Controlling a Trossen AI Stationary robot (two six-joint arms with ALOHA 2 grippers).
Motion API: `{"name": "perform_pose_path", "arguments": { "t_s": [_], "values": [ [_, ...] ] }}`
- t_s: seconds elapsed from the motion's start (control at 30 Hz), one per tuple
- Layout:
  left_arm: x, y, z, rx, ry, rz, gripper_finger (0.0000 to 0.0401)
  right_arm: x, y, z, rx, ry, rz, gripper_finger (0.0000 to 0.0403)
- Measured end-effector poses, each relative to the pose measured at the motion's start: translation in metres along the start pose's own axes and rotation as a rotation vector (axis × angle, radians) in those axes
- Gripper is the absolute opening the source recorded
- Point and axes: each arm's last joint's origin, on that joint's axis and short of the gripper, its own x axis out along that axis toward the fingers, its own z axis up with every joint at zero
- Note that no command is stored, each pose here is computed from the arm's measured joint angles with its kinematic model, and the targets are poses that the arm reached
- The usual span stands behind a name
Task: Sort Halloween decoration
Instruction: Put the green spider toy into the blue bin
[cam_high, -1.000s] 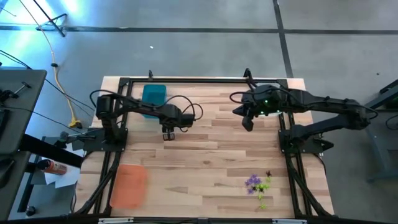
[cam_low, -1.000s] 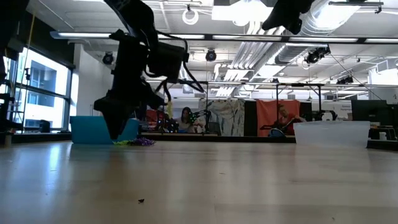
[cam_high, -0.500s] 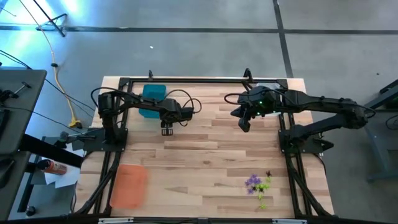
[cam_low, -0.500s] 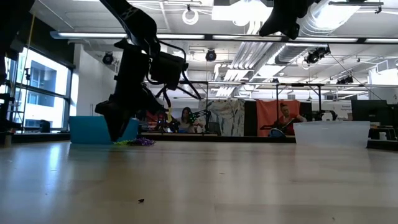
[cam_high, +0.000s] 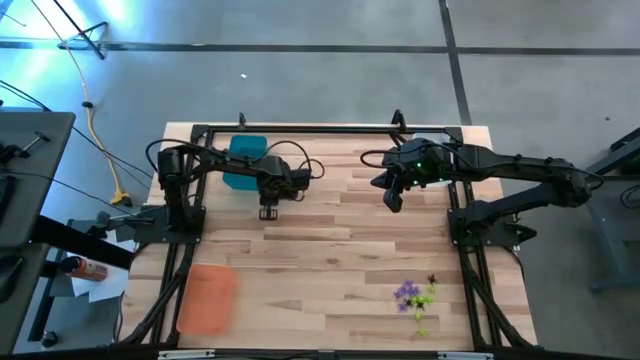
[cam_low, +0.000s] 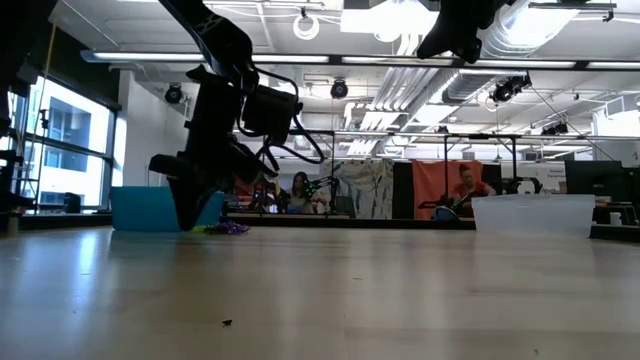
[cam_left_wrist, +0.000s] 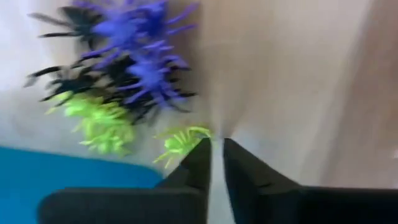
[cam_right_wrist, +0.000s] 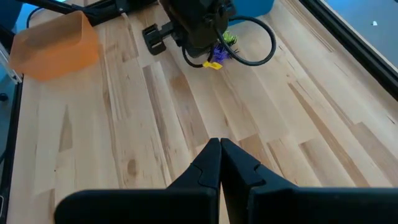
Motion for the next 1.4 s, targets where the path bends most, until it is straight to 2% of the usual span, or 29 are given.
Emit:
{"name": "perform_pose_path", "arguments": {
  "t_s": [0.13,0.23,0.43,0.53,0.63,0.73,0.87,1.1,1.27,1.4],
  "values": [
    [-0.003,-0.002,-0.004,-0.007,0.012,-0.064,0.0004,0.0,0.0,0.0,0.0,0.0,0.0,0.0],
    [-0.016,-0.003,-0.012,-0.004,-0.019,-0.126,0.0002,0.0,0.0,0.0,0.0,0.0,0.0,0.0],
    [-0.067,-0.001,-0.039,-0.004,-0.241,-0.176,0.0,0.0,0.0,0.0,0.0,0.0,0.0,0.0],
    [-0.09,0.001,-0.055,-0.019,-0.351,-0.147,0.0,0.0,0.0,0.0,0.0,0.0,0.0,0.0],
    [-0.098,0.002,-0.062,-0.055,-0.417,-0.128,0.0,0.0,0.0,0.0,0.0,0.0,0.0,0.0],
    [-0.092,0.0,-0.062,-0.062,-0.408,-0.127,0.0001,0.0,0.0,0.0,0.0,0.0,0.0,0.0],
    [-0.07,-0.005,-0.057,-0.054,-0.37,-0.134,0.0014,0.0,0.0,0.0,0.0,0.0,0.0,0.0],
    [-0.036,-0.01,-0.06,-0.061,-0.409,-0.117,0.0086,0.0,0.0,0.0,-0.04,0.002,-0.004,0.0],
    [-0.015,-0.014,-0.066,-0.078,-0.383,-0.087,0.0138,0.0,-0.001,0.0,-0.042,-0.01,-0.039,0.0],
    [-0.008,-0.015,-0.065,-0.016,-0.422,-0.045,0.0165,0.0,-0.002,0.0,-0.035,-0.013,-0.052,0.0]
  ]
}}
